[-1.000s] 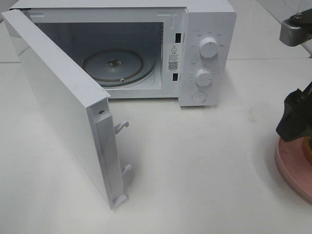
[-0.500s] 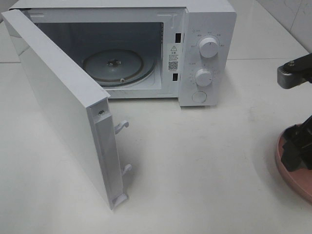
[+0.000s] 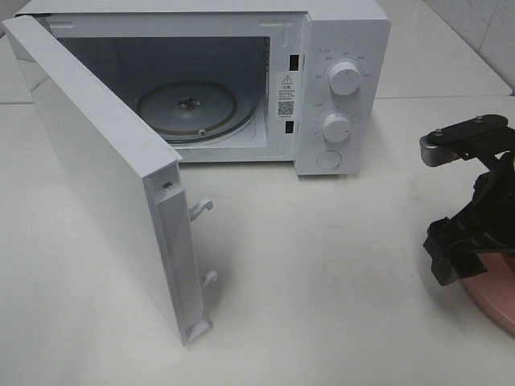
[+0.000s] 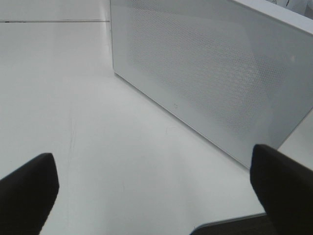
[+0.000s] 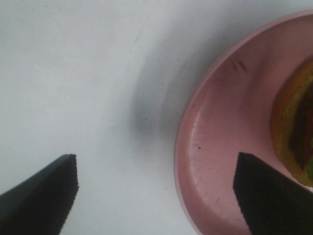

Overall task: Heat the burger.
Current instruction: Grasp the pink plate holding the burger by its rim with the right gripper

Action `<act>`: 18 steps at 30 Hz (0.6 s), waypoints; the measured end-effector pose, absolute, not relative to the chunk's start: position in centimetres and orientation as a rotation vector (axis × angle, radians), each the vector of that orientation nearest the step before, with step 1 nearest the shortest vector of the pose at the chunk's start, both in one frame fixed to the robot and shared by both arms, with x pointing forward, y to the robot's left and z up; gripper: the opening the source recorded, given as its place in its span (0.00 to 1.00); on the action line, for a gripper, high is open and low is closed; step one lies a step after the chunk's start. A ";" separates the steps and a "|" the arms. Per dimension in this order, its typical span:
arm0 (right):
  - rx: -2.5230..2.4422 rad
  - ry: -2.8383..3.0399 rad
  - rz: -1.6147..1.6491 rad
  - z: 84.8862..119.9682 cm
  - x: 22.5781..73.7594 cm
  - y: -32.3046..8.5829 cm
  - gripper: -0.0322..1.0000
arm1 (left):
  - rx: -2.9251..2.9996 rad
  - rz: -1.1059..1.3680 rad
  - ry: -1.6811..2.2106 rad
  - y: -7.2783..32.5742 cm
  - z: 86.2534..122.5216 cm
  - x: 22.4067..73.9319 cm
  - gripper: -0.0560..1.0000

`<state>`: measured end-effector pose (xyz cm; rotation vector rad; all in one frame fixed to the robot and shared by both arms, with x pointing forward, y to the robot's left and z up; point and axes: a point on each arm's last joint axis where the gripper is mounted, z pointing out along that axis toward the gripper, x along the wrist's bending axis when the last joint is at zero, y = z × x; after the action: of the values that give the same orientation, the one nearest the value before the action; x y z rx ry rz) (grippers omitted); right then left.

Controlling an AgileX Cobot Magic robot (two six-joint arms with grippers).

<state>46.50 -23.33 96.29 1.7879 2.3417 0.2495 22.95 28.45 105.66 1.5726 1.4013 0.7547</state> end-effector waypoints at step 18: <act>1.872 2.335 0.148 91.4 48.6 -23.5 0.82 | 1.573 0.755 1.401 28.5 105.7 22.9 0.99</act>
<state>48.59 -23.48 91.43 1.8715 2.3350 0.1477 22.95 28.45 105.66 1.5726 1.4013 0.7547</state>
